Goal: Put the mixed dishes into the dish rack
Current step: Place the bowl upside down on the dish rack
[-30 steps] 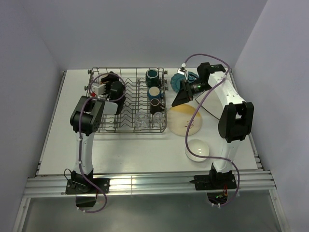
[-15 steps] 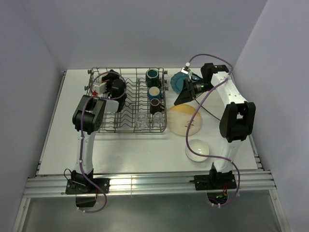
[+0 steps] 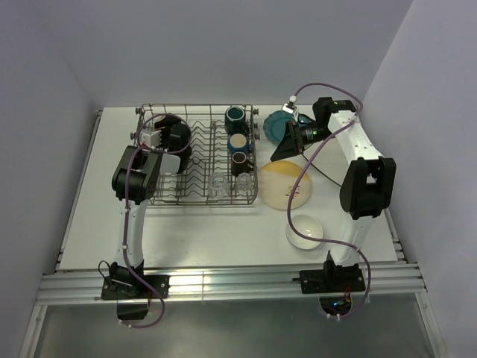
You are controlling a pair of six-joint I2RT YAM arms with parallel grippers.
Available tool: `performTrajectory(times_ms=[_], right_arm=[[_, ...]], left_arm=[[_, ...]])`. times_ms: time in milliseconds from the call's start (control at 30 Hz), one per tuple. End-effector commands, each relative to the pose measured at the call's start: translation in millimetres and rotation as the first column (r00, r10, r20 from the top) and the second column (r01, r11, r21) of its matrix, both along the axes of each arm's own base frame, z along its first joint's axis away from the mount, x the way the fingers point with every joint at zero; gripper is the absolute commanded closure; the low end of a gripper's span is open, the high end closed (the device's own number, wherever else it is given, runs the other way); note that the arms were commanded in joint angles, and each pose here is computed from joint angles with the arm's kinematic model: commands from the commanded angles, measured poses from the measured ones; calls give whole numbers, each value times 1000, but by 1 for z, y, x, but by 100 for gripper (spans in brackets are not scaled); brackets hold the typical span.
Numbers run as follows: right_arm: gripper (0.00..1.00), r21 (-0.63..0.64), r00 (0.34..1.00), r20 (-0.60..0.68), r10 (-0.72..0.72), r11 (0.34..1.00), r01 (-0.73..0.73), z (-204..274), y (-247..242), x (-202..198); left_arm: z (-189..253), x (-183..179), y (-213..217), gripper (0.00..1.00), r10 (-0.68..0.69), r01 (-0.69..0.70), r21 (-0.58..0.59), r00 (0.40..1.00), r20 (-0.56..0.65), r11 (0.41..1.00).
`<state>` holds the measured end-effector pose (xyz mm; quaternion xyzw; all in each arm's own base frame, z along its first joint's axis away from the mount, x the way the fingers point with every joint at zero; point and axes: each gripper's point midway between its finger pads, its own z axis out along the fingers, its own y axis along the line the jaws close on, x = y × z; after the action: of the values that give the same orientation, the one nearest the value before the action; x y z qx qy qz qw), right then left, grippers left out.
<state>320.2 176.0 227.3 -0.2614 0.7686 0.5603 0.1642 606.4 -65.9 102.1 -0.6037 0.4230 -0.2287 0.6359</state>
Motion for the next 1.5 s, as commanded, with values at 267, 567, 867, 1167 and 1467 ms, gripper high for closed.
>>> performTrajectory(times_ms=[267, 567, 867, 1167, 1467], right_arm=[[32, 32, 997, -76, -9, 999, 12, 13, -2, -13], [32, 42, 997, -80, -16, 999, 19, 14, -3, -13], [32, 49, 997, -77, -16, 999, 19, 17, -3, -14], [32, 62, 998, -62, -16, 998, 19, 23, -2, -16], [32, 65, 999, -49, -15, 998, 18, 28, -2, -21]], left_arm=[[36, 11, 8, 38, 9, 0, -75, 993, 121, 997], [30, 11, 7, 23, 0, 9, -82, 994, 110, 997], [33, 4, 5, 10, -7, 17, -93, 995, 98, 996], [36, -10, 3, 1, -21, 27, -137, 999, 46, 990], [20, -21, -5, 1, -79, 62, -186, 993, -85, 981]])
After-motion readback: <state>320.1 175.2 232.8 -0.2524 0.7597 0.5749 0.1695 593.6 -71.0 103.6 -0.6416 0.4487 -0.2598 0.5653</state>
